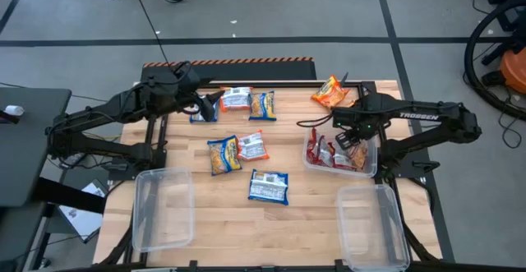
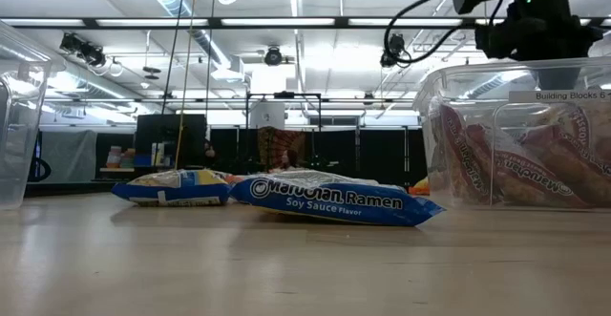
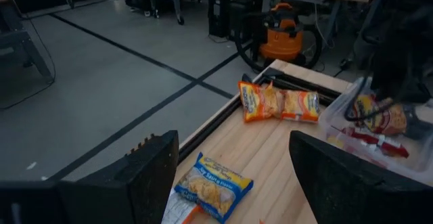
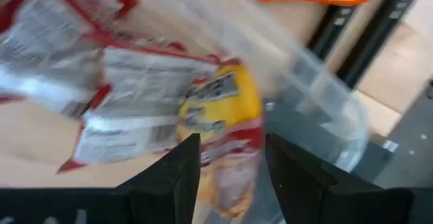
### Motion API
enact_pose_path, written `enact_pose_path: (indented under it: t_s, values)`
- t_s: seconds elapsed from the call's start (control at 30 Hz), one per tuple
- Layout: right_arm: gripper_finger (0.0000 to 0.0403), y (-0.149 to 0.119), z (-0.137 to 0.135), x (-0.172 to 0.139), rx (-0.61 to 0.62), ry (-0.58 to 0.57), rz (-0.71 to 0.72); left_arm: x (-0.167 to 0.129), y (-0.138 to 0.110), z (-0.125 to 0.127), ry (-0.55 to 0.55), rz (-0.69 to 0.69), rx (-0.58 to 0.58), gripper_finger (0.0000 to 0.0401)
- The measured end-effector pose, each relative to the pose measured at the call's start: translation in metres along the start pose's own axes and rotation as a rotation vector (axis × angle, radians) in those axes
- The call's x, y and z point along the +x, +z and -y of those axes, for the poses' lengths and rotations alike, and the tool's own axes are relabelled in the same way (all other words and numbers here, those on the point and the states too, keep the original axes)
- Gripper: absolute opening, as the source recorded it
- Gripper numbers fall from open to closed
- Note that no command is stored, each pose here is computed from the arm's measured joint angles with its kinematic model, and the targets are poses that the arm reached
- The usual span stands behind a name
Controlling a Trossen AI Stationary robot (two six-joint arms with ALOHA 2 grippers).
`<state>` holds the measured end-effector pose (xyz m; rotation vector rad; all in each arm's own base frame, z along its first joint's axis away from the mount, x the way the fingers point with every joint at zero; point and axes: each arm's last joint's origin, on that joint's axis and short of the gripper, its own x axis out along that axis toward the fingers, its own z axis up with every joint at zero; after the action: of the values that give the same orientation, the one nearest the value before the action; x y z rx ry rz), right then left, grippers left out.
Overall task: Sort Maruchan noodles
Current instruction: Adjust the red noodle packs
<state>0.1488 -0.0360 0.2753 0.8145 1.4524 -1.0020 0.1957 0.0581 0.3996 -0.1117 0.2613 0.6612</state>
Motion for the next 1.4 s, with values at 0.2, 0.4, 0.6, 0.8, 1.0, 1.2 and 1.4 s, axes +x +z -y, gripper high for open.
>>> enact_pose_path:
  t_s: [0.2,0.4,0.6,0.8,1.0,1.2,1.4]
  values:
    - [0.0174,0.004,0.005,0.021,0.041,-0.009,-0.13,0.0,0.0,0.0,0.001,-0.005,0.002,0.0286]
    - [0.0143,0.005,0.008,0.023,0.099,-0.001,-0.139,0.0,-0.004,-0.001,0.006,-0.043,0.021,0.0286]
    - [0.0024,0.0,0.003,0.022,0.144,-0.02,-0.103,0.0,-0.005,-0.001,0.009,-0.048,0.022,0.0286]
    - [0.0027,-0.005,-0.002,-0.004,0.22,-0.002,-0.015,0.0,-0.005,-0.001,0.026,-0.045,0.01,0.0286]
    - [0.0013,-0.011,-0.013,-0.004,0.252,-0.059,0.094,0.0,-0.005,-0.001,0.027,-0.043,-0.03,0.0286]
    - [0.0025,-0.017,-0.03,0.018,0.219,-0.184,0.062,0.0,-0.005,-0.001,0.027,-0.043,-0.031,0.0286]
    - [0.0084,-0.018,-0.048,0.022,0.103,-0.194,-0.073,0.0,-0.005,-0.002,0.028,-0.042,-0.031,0.0286]
